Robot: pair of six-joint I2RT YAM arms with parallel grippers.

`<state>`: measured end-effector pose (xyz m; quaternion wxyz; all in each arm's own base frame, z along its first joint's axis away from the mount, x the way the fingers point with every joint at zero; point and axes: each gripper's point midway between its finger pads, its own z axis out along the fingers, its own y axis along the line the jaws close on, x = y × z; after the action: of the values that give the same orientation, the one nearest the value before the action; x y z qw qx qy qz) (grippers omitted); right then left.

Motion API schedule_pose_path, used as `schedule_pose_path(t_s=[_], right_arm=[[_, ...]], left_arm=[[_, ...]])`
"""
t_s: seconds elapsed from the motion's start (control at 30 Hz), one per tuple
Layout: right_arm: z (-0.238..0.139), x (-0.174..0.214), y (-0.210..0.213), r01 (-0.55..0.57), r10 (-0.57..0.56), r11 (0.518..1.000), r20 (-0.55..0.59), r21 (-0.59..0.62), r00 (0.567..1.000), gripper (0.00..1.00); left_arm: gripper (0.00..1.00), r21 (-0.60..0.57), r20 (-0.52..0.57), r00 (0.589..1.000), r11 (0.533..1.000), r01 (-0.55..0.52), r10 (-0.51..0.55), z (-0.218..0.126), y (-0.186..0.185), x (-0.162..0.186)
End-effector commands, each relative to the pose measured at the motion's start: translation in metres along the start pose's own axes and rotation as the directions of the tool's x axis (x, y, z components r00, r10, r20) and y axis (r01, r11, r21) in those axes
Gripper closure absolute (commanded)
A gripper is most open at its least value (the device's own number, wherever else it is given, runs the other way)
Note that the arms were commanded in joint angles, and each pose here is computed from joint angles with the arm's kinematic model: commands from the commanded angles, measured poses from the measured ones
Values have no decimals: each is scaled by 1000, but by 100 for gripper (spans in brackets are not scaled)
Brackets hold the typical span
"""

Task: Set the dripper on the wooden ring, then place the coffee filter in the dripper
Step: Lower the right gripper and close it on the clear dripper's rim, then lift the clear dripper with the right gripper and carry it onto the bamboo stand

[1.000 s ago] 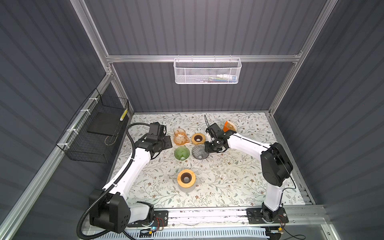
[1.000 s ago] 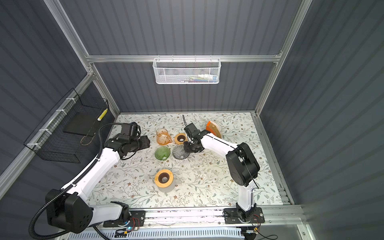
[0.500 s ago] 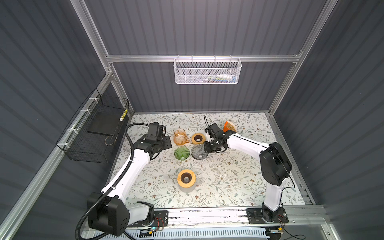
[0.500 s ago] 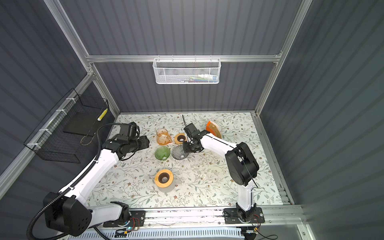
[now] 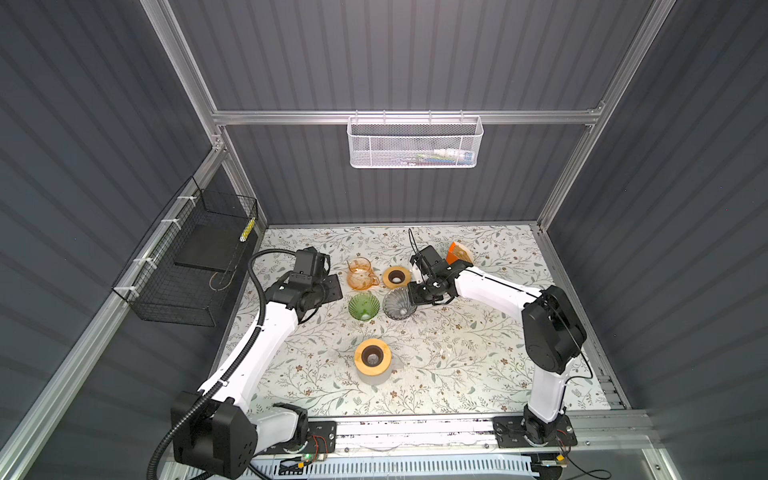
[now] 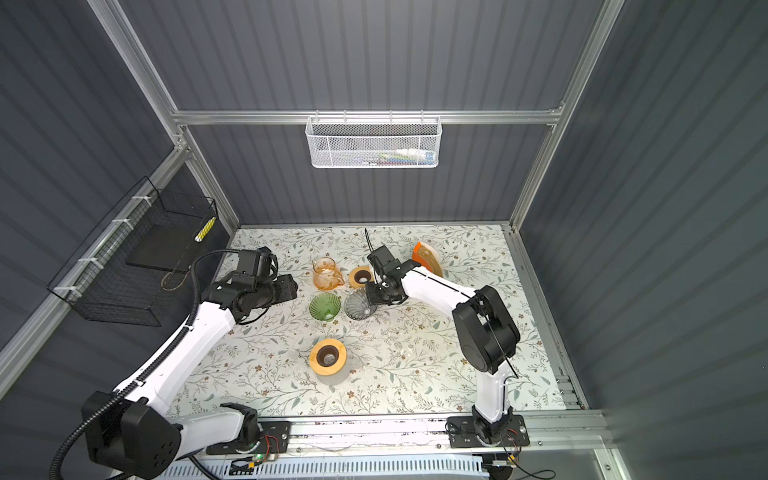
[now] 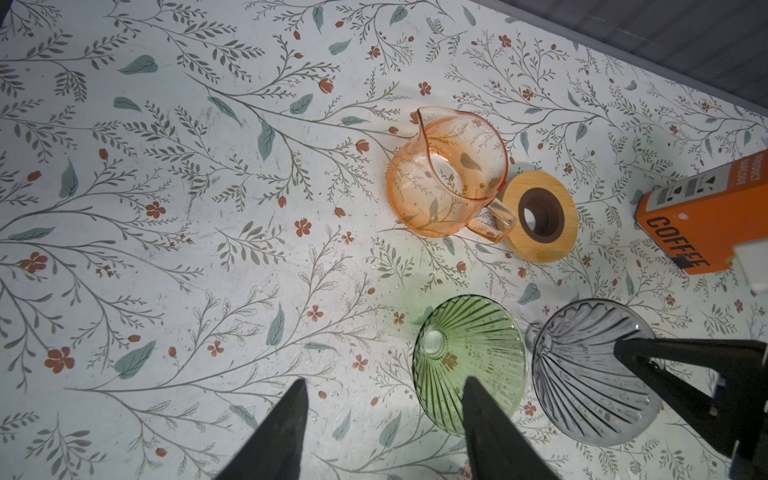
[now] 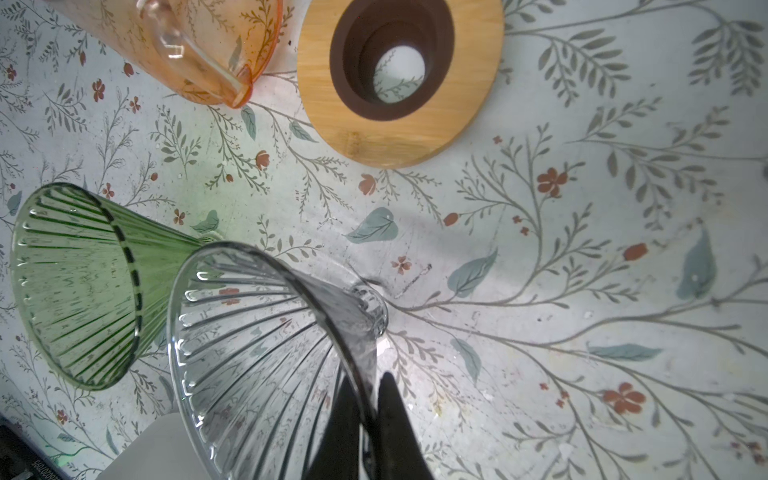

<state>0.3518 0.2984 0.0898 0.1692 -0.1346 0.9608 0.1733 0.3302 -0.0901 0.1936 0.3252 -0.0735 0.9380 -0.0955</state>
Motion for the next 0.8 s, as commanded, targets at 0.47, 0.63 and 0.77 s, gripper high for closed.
schedule_pose_path(t_s=[0.47,0.63,0.77], right_arm=[[-77,2,33,54,-52,997,43,-49,998,100],[-98,2,55,106,-101,992,64,-75,993,100],[-114,8,72,135,-125,985,94,-110,988,100]], left_arm=[[40,63,-49,999,998,-18,21,-13,-9,13],[40,96,-67,998,995,-14,21,-17,-13,19],[41,120,-101,995,993,-11,24,-18,-17,26]])
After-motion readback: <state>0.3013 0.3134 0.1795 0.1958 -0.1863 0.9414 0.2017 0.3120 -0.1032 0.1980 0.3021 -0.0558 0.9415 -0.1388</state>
